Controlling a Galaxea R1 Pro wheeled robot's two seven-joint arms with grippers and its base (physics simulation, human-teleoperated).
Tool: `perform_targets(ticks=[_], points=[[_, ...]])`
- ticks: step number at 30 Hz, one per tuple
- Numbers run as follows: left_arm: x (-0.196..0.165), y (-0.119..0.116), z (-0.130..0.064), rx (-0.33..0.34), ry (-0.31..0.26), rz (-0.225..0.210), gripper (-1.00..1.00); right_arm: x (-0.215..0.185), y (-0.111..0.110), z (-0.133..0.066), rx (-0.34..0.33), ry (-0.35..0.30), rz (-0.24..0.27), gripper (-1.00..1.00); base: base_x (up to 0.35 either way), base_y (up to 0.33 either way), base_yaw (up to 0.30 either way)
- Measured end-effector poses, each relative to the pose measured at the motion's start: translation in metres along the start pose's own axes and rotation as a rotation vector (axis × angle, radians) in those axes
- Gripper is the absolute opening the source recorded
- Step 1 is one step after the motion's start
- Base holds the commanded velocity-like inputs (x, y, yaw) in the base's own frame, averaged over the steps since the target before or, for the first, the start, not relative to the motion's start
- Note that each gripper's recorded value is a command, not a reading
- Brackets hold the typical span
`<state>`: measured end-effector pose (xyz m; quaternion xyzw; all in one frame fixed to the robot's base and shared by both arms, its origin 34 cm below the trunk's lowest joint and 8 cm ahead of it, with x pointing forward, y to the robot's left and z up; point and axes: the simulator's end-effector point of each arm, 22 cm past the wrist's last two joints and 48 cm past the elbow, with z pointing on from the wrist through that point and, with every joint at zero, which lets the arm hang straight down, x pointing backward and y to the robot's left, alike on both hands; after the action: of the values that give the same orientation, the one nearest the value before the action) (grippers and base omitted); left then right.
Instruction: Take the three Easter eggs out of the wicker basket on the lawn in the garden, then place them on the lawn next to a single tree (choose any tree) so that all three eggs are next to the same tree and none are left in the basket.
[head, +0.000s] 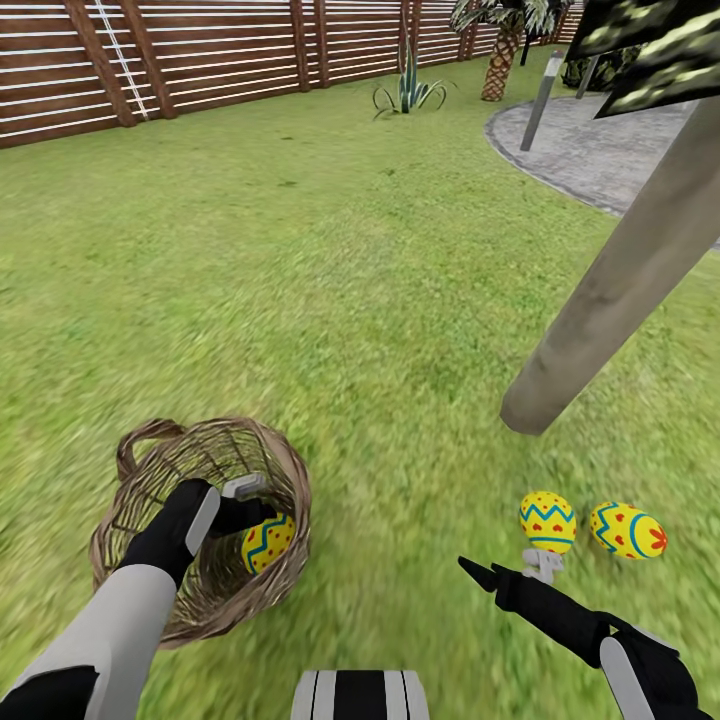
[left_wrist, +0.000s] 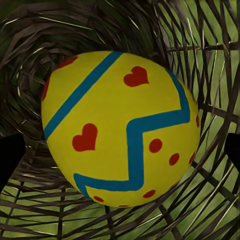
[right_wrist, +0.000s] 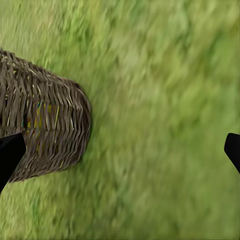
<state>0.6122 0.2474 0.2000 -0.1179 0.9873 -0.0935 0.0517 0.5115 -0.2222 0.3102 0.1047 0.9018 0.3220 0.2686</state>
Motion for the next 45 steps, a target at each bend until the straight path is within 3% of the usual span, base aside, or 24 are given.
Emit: perform_targets(ticks=[45], points=[[0.0005,-0.0016,-0.0009,0.001,0.001,0.003,1.00,-0.0011,0.0024,-0.0002,-0.004,-0.002,-0.004,1.00,0.050,-0.012,0.032]])
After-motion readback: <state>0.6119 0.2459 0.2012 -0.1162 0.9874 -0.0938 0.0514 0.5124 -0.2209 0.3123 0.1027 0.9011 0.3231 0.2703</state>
